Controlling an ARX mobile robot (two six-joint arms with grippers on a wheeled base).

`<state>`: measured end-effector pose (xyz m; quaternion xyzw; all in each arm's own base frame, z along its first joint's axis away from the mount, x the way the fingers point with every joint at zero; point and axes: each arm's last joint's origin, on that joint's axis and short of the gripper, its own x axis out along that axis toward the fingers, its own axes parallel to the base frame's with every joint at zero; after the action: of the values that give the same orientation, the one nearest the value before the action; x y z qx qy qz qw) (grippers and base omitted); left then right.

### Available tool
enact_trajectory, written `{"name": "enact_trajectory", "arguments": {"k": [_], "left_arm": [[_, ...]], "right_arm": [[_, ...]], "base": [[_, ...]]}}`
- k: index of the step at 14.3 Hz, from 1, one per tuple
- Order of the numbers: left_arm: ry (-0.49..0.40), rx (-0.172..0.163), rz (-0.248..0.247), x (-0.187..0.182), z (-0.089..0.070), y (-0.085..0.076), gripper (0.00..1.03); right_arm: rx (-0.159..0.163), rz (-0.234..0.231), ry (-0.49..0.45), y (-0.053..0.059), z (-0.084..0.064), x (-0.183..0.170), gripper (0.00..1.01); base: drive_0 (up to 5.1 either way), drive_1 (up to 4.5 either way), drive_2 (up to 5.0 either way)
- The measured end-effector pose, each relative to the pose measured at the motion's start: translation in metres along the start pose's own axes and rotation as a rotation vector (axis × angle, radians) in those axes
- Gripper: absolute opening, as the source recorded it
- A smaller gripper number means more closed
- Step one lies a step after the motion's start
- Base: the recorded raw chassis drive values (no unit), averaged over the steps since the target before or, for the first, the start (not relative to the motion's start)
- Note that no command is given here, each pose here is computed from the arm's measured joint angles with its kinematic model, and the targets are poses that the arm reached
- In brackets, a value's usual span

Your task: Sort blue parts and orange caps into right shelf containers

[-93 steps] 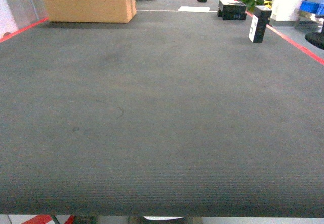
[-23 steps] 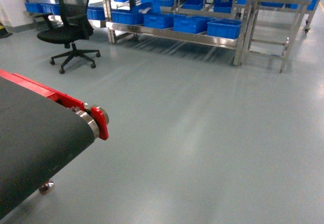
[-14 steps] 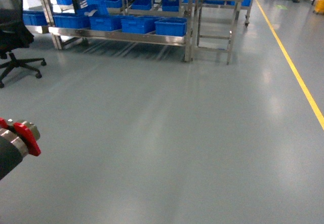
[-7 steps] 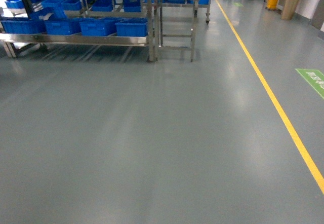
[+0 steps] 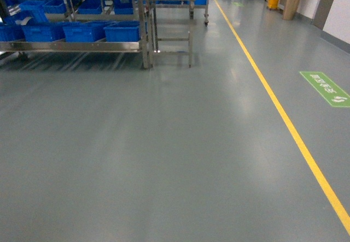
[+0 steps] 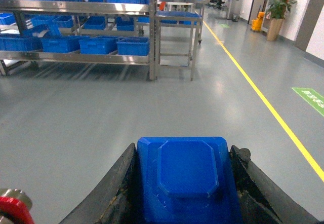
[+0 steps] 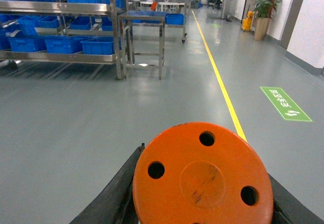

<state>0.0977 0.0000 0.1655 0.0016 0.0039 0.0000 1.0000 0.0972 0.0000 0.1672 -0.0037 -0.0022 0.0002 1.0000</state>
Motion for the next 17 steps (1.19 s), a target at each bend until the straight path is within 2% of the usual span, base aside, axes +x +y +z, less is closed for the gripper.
{"name": "enact_trajectory", "arguments": {"k": [17], "left_arm": [[0.000,0.000,0.000,0.0000,0.0000,0.0000,0.43]], "right_arm": [[0.000,0.000,0.004,0.0000,-0.0004,0.0000,0.45]], "base": [[0.0,4.19,-4.3]]}}
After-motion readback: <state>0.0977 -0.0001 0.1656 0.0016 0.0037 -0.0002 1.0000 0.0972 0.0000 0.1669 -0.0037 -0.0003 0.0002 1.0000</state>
